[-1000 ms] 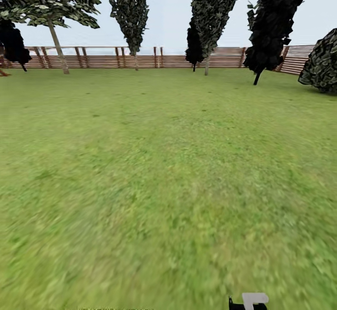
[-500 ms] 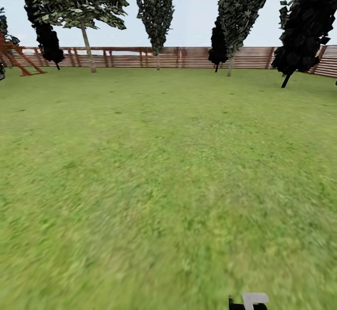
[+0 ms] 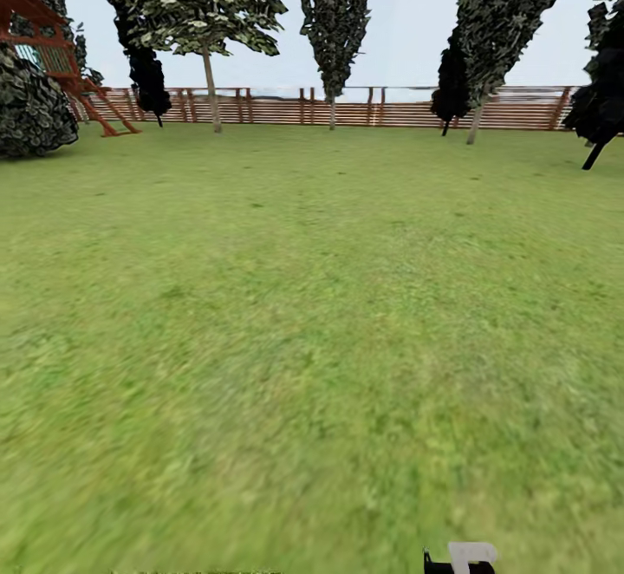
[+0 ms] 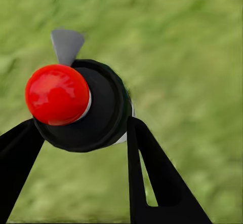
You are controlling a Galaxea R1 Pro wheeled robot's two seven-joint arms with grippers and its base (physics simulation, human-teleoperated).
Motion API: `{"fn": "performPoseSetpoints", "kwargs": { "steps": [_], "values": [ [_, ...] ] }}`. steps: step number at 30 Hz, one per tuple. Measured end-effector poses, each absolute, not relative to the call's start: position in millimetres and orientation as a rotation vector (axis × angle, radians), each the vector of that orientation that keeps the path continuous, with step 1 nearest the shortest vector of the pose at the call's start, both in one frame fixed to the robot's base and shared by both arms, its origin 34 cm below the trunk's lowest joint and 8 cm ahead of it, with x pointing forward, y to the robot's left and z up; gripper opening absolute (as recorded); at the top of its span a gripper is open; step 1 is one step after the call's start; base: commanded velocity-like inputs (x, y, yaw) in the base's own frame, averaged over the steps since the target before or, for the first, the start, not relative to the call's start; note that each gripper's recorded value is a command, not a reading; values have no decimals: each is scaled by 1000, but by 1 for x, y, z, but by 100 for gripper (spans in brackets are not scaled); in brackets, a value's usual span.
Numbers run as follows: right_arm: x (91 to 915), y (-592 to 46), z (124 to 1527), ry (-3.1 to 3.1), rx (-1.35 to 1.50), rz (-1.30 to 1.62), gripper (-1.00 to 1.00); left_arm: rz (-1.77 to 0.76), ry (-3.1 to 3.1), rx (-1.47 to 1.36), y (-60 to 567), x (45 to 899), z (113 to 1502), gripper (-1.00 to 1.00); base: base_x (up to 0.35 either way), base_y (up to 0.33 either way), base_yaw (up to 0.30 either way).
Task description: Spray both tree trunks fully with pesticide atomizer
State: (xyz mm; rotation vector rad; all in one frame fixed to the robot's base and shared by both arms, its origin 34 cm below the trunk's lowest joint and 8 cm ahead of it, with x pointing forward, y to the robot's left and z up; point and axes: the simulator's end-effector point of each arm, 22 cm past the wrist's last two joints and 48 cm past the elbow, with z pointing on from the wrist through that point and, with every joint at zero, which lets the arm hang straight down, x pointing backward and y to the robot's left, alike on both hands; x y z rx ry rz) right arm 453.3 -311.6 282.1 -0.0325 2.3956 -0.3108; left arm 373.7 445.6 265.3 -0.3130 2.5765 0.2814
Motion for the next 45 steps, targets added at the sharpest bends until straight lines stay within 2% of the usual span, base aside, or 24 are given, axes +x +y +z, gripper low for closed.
{"fn": "performPoseSetpoints", "kwargs": {
  "steps": [20,29,45],
  "values": [
    [453,-312,282,2396,-32,-311,100,283,2580,-311,446,372,265,-100,9,0,285],
    [453,-312,282,2395,-33,-311,100,287,2577,-321,448,372,266,-100,310,0,255],
    [453,-311,282,2398,-36,-309,100,291,2579,-321,450,371,266,-100,340,0,8]
  ]
}}
